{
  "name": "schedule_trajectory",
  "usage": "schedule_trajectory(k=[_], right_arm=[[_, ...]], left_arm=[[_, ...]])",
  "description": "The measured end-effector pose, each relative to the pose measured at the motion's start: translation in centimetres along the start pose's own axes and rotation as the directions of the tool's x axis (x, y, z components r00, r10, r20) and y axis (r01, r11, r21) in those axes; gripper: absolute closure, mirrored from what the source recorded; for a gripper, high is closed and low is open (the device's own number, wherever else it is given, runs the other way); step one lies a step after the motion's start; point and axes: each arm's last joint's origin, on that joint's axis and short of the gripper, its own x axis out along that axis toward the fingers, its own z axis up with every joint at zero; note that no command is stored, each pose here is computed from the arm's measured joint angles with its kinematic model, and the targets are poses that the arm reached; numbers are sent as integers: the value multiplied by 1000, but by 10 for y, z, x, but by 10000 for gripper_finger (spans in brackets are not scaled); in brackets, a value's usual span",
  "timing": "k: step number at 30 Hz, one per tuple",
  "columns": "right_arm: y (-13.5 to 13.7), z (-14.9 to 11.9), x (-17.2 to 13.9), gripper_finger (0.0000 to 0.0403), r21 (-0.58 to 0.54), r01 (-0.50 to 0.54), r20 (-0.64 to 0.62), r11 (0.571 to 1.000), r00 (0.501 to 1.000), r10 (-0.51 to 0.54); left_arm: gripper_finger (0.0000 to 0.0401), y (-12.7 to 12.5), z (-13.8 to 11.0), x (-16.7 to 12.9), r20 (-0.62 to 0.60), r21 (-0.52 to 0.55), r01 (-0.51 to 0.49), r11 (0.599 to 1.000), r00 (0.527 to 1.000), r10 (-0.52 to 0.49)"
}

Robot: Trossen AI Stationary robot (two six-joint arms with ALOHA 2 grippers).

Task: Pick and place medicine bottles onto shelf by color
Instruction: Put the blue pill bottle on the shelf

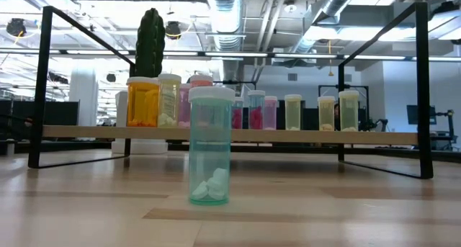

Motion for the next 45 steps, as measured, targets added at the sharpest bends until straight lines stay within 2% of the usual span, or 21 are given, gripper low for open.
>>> schedule_trajectory(k=[7, 15, 20, 29, 37, 45], right_arm=[[0, 0, 0, 217, 0, 0, 0, 1000, 1000, 0], [0, 0, 0, 217, 0, 0, 0, 1000, 1000, 0], [0, 0, 0, 217, 0, 0, 0, 1000, 1000, 0], [0, 0, 0, 217, 0, 0, 0, 1000, 1000, 0], [0, 0, 0, 217, 0, 0, 0, 1000, 1000, 0], [0, 0, 0, 217, 0, 0, 1, 1000, 1000, 0]], left_arm=[[316, 1, 6, 2, 6, -4, 9, 1000, 1000, -9], [307, 4, 15, 4, 13, 17, 3, 1000, 1000, -4], [308, 9, 35, 8, 19, 33, 25, 999, 999, -26], [307, 24, 77, 16, 40, 139, 85, 987, 995, -91], [307, 44, 107, 20, 53, 119, 95, 988, 993, -102], [307, 59, 125, 23, 79, 87, 82, 993, 993, -89]])
